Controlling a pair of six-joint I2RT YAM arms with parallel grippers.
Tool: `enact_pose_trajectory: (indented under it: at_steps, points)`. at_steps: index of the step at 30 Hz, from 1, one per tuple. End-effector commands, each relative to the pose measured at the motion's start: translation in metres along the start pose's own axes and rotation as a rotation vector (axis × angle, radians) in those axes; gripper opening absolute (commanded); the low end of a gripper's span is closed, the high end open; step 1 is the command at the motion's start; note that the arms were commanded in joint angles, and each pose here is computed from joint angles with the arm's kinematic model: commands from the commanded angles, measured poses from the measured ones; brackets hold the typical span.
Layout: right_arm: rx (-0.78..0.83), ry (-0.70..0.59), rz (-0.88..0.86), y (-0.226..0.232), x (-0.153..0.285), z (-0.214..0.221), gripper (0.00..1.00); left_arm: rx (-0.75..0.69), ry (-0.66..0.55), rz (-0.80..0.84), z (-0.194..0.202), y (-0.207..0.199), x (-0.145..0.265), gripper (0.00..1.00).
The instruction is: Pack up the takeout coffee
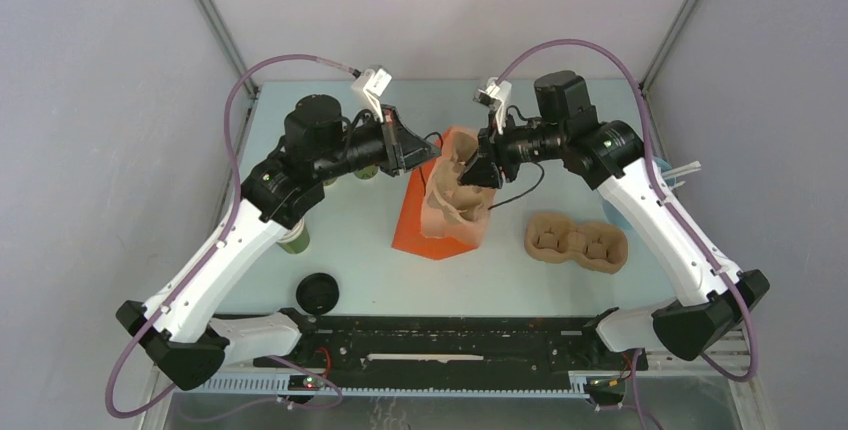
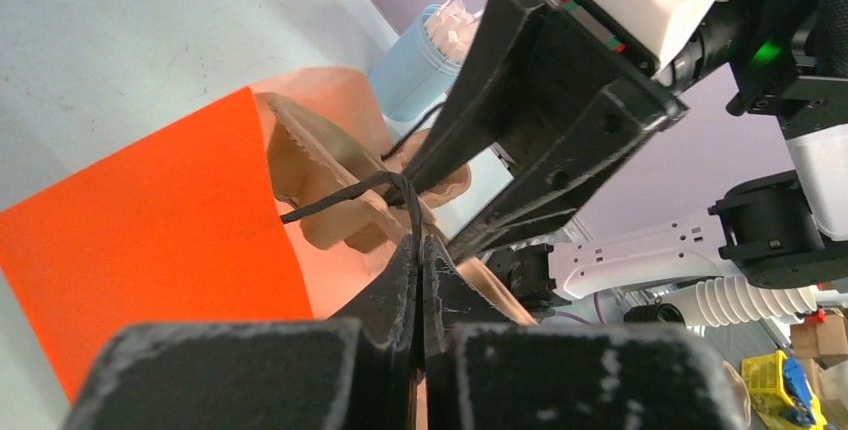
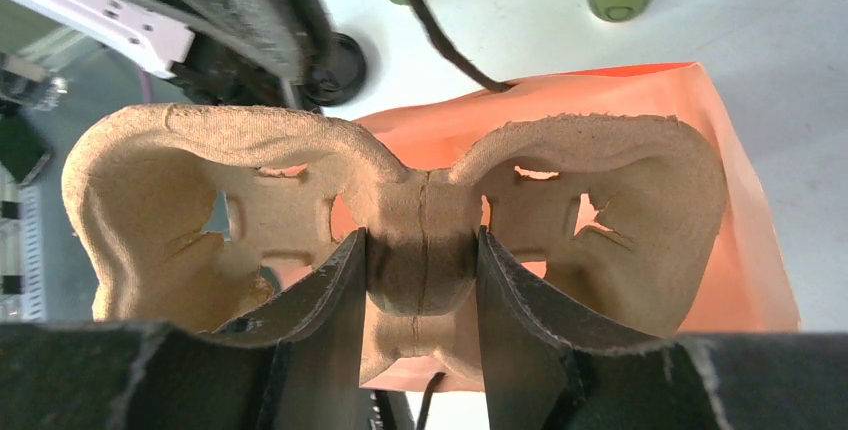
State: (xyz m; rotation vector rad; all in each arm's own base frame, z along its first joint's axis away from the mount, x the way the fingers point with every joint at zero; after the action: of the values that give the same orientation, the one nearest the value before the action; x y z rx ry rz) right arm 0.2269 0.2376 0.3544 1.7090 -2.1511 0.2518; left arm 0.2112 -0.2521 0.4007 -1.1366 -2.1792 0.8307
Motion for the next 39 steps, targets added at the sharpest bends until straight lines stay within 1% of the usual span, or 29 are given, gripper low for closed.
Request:
enact_pose_trajectory:
  at_steps: [1,5,9,13,15,19,27,33,36,39]
  points:
    - [0.130,0.040,0.105,-0.012,0.002,-0.005,0.25,-0.004,-0.005,0.055,0.001,-0.011,0.003,0.00]
    - [0.264,0.172,0.207,-0.016,-0.008,0.003,0.23,-0.001,0.008,0.053,0.005,-0.009,0.001,0.00]
    - [0.351,0.224,0.233,-0.020,-0.013,0.008,0.23,0.000,0.013,0.052,0.006,-0.009,0.000,0.00]
    - [0.484,0.292,0.253,-0.018,-0.017,0.013,0.23,-0.008,0.017,0.052,0.006,-0.009,0.001,0.00]
    - [0.508,0.291,0.244,-0.016,-0.017,0.012,0.23,-0.012,0.019,0.044,0.006,-0.008,0.001,0.00]
    - [0.596,0.297,0.283,-0.012,-0.016,0.010,0.23,-0.014,0.025,0.044,0.008,-0.007,0.002,0.00]
    - [0.698,0.311,0.290,-0.009,-0.018,0.011,0.23,-0.031,0.049,0.033,0.013,-0.002,0.001,0.00]
    - [0.649,0.298,0.329,0.004,-0.006,0.008,0.22,-0.027,0.048,0.017,0.015,0.003,0.001,0.00]
    - [0.642,0.294,0.379,0.007,0.001,0.011,0.23,-0.024,0.038,0.001,0.015,0.006,0.000,0.00]
    - [0.668,0.275,0.413,0.008,0.009,0.004,0.22,-0.019,0.038,-0.001,0.015,0.007,0.000,0.00]
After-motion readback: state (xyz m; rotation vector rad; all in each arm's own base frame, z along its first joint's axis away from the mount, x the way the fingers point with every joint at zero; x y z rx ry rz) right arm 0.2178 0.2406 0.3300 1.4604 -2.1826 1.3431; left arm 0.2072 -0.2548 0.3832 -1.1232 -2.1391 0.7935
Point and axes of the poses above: each gripper's point midway between its finger pads, its own x axis back along the fingers, its own y axis along the line the jaws close on, z = x × y, the point moved 4 cm from there along x, back along the fingers, and after that the axes turned 12 degrees about x, right-handed, at the moved point
